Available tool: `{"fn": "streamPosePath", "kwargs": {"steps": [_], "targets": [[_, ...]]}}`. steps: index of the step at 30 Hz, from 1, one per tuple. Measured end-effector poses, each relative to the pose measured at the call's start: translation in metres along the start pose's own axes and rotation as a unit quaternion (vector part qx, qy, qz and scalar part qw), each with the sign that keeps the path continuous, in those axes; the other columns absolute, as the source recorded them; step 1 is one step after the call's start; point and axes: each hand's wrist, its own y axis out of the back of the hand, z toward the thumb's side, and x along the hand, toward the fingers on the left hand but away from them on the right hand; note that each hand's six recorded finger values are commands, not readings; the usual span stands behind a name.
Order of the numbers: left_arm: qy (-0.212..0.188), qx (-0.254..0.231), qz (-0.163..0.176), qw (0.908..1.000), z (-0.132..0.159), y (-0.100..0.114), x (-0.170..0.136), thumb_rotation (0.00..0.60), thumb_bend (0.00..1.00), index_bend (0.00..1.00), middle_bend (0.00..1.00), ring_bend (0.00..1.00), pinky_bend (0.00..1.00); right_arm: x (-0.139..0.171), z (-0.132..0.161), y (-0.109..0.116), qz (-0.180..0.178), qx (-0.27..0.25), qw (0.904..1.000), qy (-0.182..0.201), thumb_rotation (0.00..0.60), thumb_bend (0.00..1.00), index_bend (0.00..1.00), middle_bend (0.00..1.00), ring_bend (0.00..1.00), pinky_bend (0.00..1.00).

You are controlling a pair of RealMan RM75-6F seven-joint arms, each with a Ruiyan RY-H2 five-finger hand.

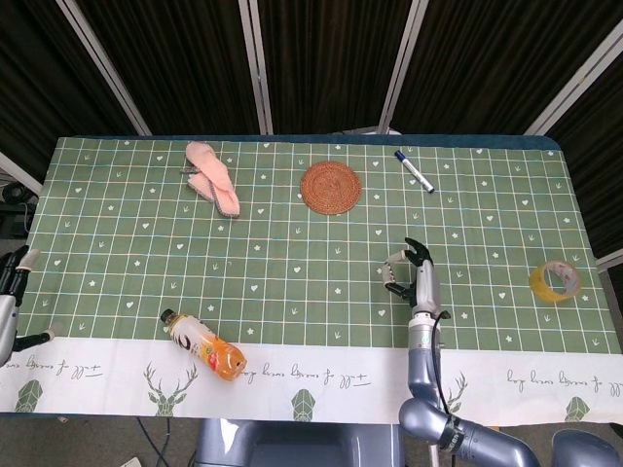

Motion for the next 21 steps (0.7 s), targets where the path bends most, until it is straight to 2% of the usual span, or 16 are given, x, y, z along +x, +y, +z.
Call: {"fn": "streamPosePath", "kwargs": {"steps": [13, 21], "targets": [[-0.004, -0.002, 0.002, 1.0, 0.0037, 0.001, 0.0015, 0.6, 0.04, 0.0, 0.0, 0.0, 0.0, -0.0048, -0.0066, -0.0005, -0.001, 0.006, 0.9999, -0.013, 0.6, 0.41, 0.59, 0.12, 0.0, 0.0], [-0.003, -0.004, 0.004, 1.0, 0.0038, 0.0018, 0.0029, 0.6, 0.04, 0.0, 0.0, 0.0, 0.0, -0.006, -0.0074, -0.0085, 0.003, -0.002, 0.9998, -0.021, 0.6, 0.41, 0.59, 0.12, 0.0, 0.0]]}}
